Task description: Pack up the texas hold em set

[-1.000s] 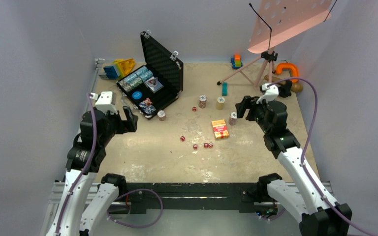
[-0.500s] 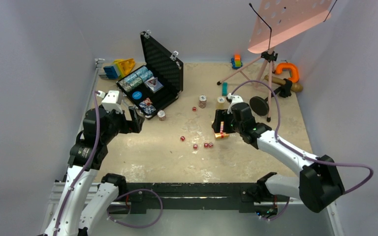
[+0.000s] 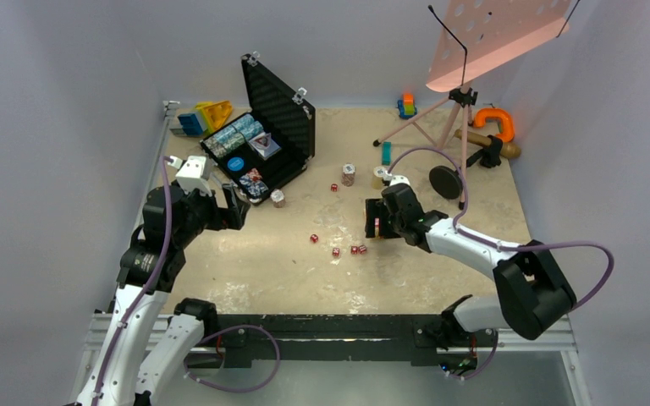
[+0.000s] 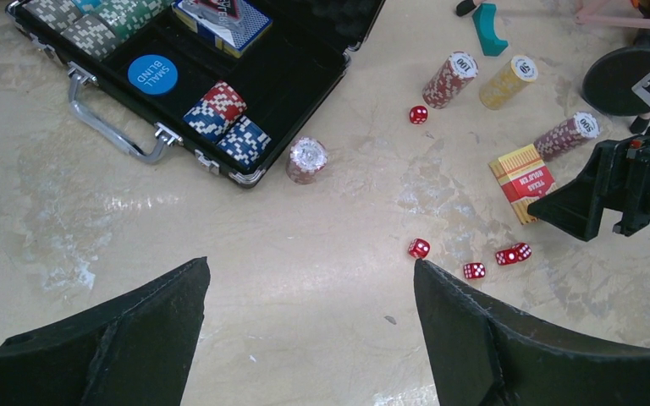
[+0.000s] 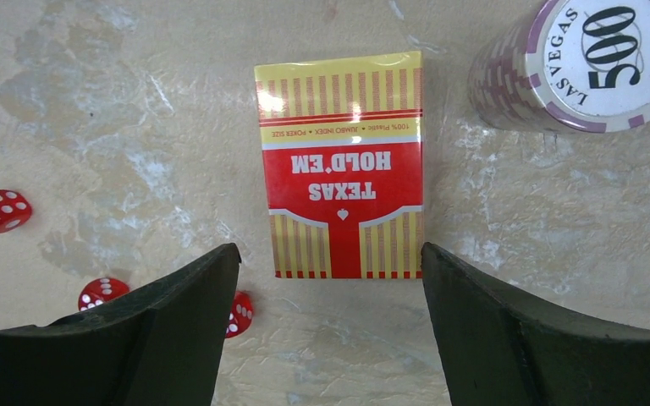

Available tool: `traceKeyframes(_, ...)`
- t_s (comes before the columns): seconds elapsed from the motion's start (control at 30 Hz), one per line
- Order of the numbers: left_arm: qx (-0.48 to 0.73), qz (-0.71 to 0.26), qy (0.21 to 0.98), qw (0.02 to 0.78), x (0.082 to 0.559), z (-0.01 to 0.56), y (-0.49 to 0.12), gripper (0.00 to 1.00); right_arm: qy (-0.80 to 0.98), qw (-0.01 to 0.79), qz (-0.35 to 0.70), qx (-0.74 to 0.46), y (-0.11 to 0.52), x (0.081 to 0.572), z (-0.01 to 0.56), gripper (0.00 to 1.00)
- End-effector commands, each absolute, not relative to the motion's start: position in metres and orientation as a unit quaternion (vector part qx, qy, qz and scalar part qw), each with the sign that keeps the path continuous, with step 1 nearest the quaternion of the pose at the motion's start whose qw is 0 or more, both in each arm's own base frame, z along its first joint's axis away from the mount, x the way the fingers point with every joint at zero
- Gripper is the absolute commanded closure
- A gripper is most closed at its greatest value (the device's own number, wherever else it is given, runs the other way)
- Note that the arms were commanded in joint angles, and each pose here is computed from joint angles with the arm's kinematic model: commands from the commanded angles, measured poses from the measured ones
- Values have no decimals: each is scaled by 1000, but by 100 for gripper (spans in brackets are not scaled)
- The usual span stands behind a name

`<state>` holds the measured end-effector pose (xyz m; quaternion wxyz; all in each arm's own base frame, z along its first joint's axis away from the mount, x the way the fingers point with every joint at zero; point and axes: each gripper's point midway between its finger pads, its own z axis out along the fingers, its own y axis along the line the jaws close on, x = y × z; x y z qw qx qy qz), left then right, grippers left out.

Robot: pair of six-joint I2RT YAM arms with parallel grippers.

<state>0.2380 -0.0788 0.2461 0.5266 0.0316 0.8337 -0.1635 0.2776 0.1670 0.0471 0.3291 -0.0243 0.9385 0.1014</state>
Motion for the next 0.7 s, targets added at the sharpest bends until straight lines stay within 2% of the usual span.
traceKeyframes(0.0, 45, -174, 822, 540, 241, 252, -84, 6, 938, 339, 71, -6, 162, 287, 48, 18)
traceKeyframes(0.67, 46, -177, 820, 542, 240, 253, -85, 6, 945, 325, 33, -2, 166, 297, 36, 20)
